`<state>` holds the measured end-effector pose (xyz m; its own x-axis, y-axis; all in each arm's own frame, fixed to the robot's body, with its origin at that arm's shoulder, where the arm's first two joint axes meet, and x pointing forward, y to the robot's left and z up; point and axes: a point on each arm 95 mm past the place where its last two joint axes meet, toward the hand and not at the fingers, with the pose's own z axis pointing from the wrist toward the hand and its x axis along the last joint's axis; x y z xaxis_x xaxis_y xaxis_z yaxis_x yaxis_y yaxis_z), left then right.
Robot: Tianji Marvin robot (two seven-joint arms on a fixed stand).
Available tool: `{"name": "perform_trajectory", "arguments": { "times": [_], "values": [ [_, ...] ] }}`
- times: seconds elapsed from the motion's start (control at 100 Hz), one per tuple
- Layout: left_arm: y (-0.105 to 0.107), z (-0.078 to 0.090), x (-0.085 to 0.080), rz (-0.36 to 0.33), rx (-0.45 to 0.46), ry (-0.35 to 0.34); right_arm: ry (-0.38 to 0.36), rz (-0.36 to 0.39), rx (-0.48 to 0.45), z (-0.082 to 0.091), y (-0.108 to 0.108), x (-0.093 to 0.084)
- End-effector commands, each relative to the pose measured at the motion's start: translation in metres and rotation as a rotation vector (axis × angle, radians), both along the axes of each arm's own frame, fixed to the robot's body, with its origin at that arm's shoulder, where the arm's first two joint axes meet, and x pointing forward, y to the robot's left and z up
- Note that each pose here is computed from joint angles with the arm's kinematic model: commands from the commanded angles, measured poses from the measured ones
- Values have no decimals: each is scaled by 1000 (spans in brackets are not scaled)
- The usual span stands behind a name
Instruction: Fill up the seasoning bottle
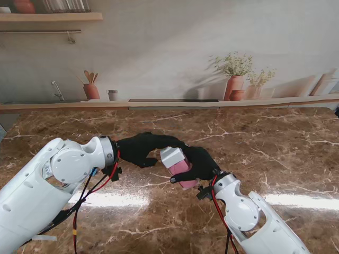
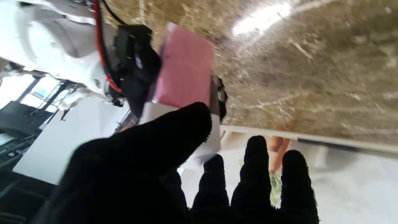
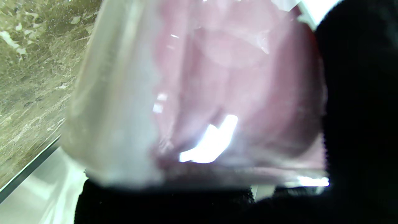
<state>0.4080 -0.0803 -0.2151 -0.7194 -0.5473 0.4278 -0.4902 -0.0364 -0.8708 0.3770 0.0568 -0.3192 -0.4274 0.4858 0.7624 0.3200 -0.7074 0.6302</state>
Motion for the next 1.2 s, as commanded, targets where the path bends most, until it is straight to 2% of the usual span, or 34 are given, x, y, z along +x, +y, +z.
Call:
{"name": "perform_trajectory", "arguments": {
  "times": [0.0, 0.32, 0.47, 0.63, 0.89, 1.02, 1.19],
  "values": [
    [0, 0, 1, 11, -4, -26, 6, 10, 6, 2, 3, 0],
    [-7, -5, 3, 77, -104, -70, 12, 14, 7, 1, 6, 1],
    [-9, -6, 6, 100, -128, -36, 8, 18, 11, 1, 8, 1],
    [0, -3, 10, 121, -179, -16, 10, 15, 10, 1, 6, 1],
    [15, 2, 7, 158, -170, -21, 9, 5, 13, 2, 3, 0],
    [14, 1, 3, 131, -143, -79, 9, 9, 12, 2, 4, 0],
    [10, -1, -2, 72, -117, -79, 9, 13, 13, 2, 6, 1]
  ]
}}
